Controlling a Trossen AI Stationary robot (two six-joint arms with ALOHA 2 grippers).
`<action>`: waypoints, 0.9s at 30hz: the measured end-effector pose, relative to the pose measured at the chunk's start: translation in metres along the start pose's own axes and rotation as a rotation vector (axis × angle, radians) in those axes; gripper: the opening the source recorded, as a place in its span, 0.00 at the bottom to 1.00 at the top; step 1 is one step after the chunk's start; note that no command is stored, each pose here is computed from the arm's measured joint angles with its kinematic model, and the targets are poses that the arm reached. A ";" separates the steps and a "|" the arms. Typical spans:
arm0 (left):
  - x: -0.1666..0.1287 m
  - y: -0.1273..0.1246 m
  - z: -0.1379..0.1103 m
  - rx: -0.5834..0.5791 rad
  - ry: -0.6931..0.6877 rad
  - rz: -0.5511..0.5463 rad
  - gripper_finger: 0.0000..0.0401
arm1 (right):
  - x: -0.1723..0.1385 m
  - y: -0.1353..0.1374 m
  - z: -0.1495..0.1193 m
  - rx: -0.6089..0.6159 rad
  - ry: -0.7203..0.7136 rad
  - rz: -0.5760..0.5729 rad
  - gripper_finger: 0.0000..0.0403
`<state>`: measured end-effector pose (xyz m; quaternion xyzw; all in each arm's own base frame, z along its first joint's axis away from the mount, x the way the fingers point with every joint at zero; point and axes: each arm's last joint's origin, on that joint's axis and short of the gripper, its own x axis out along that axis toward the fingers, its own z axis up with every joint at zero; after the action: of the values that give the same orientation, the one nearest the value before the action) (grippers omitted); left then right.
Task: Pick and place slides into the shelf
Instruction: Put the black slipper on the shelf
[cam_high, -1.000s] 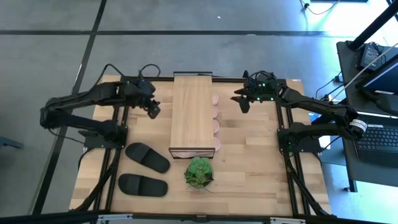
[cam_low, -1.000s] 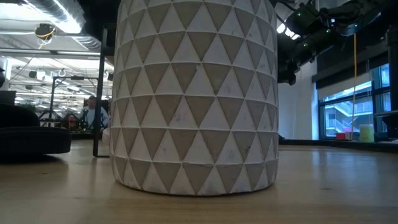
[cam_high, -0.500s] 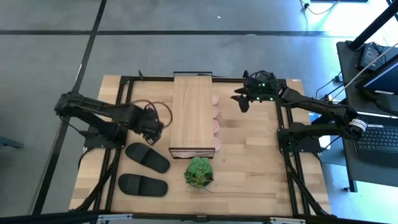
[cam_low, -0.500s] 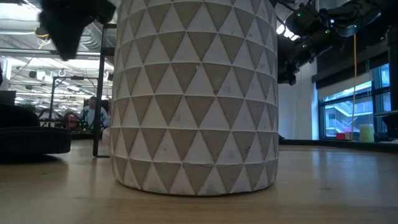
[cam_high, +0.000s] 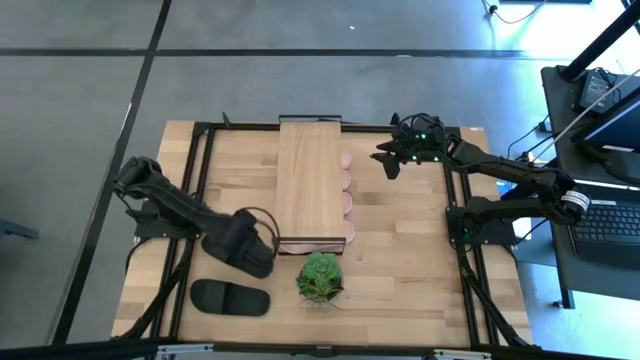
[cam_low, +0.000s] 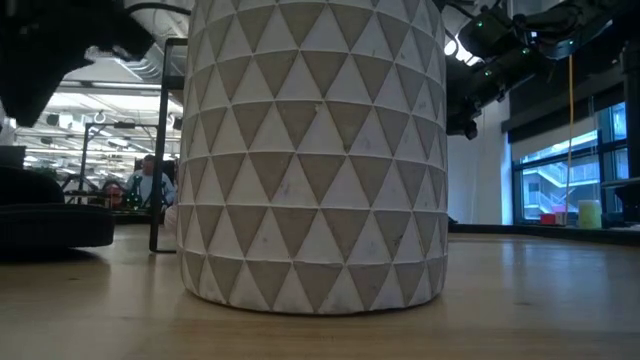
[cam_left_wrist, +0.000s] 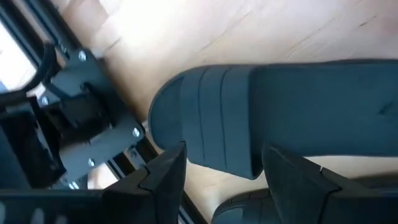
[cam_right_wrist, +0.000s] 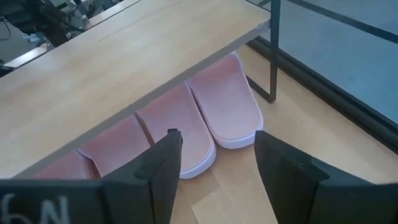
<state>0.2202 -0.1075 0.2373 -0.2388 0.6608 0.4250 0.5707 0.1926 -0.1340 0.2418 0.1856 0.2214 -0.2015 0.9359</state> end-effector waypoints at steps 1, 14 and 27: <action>0.002 -0.003 -0.003 -0.003 0.009 0.010 0.50 | 0.000 0.000 0.000 0.002 0.000 0.000 0.50; 0.028 -0.033 -0.017 0.033 0.017 0.091 0.50 | 0.000 0.000 0.000 0.002 0.000 0.000 0.50; 0.033 -0.034 -0.018 0.039 0.030 0.094 0.50 | 0.000 0.000 0.000 -0.001 0.000 0.000 0.50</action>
<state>0.2297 -0.1348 0.1957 -0.2026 0.6878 0.4350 0.5446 0.1926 -0.1340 0.2418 0.1853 0.2215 -0.2015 0.9360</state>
